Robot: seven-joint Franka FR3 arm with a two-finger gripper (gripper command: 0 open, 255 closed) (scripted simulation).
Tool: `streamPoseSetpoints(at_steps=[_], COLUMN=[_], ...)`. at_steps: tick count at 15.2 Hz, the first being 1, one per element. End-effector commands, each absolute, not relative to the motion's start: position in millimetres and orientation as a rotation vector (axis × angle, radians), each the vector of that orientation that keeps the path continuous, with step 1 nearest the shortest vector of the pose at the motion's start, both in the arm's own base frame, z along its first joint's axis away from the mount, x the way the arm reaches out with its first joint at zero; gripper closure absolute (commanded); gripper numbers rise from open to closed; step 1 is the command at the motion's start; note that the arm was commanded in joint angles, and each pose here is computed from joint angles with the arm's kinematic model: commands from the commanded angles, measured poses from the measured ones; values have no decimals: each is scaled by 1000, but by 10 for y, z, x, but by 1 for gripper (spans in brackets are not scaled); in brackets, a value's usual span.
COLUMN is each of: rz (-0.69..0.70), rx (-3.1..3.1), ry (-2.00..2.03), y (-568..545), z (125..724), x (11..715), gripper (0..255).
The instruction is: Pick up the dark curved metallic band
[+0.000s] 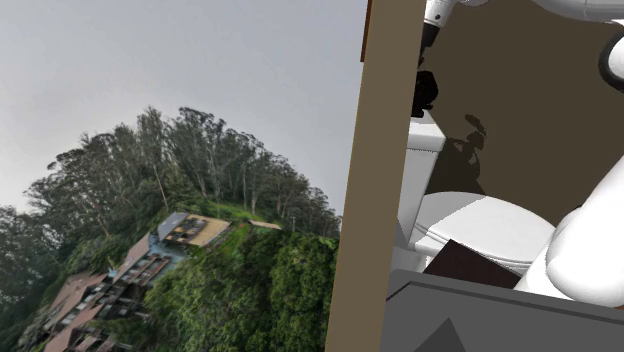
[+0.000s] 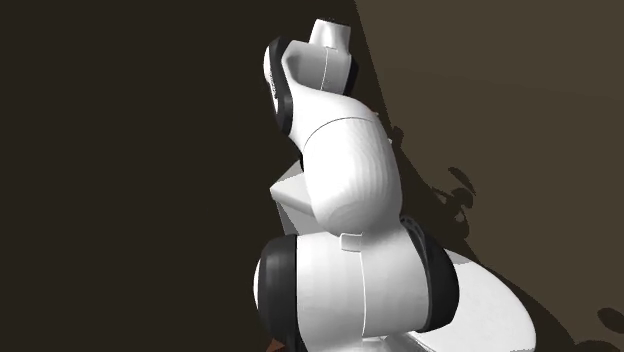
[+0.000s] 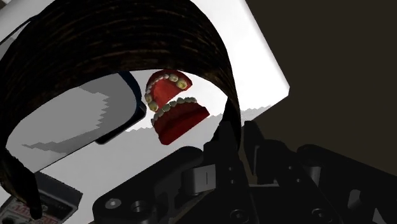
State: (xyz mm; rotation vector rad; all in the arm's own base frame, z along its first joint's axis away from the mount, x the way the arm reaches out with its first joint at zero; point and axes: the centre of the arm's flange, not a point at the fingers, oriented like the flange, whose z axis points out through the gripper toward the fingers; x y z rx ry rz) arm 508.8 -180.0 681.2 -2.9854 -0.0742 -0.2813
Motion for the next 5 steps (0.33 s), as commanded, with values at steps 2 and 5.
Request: streamPoseSetpoints(at_steps=[2,5], rz=[-281,-281], rx=[-2985,-2985], ry=[-74,-74], y=[-1788,-1788], z=[6962,7022], x=[5083,5083], gripper=[255,255])
